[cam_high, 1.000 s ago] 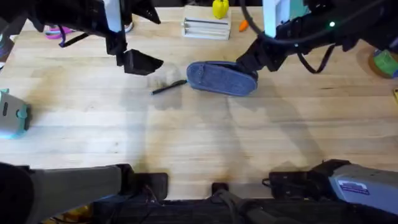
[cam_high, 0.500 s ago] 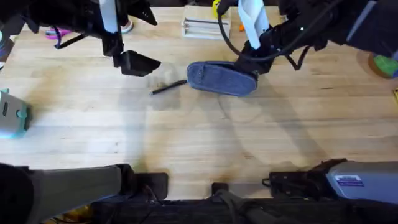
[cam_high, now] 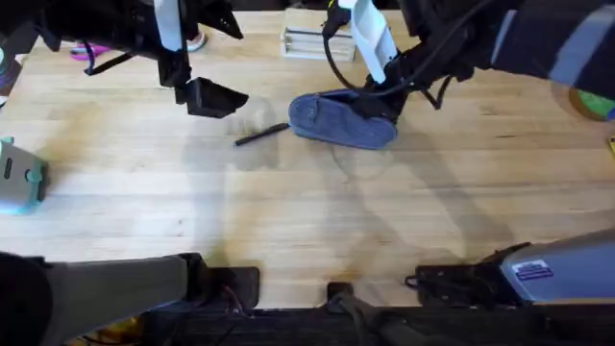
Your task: Unzip the bag, pick up the pens from the table one at a time and place them inside, then zip the bag closed.
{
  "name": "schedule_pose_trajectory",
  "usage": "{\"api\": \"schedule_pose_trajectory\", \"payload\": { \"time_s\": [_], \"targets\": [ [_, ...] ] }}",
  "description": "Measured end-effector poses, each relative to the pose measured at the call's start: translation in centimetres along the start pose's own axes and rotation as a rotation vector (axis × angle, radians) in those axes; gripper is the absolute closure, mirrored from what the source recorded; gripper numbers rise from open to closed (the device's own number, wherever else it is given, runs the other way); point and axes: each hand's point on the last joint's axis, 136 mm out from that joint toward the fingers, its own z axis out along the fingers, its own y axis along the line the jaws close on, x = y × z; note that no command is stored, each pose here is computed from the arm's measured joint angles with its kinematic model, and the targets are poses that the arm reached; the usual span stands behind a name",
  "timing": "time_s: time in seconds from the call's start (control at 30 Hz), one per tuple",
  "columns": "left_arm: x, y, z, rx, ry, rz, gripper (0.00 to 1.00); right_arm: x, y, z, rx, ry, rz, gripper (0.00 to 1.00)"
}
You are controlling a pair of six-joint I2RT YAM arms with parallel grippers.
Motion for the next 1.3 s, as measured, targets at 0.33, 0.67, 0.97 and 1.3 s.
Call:
{"api": "schedule_pose_trajectory", "payload": {
  "time_s": [0.33, 0.67, 0.97, 1.3],
  "targets": [
    [0.0, 0.0, 0.0, 0.000, 0.000, 0.000, 0.007, -0.1, 0.4, 2.0, -0.041, -0.002, -0.003, 0.969],
    [0.0, 0.0, 0.0, 0.000, 0.000, 0.000, 0.008, 0.1, 1.2, 2.0, -0.074, 0.010, 0.001, 0.099],
    [0.0, 0.0, 0.0, 0.000, 0.000, 0.000, 0.007, 0.3, 1.6, 1.9, -0.088, 0.019, 0.030, 0.007],
    [1.2, -0.8, 0.2, 0.034, 0.085, -0.013, 0.007, -2.5, 1.6, -6.0, -0.004, -0.103, 0.098, 0.007]
  ]
}}
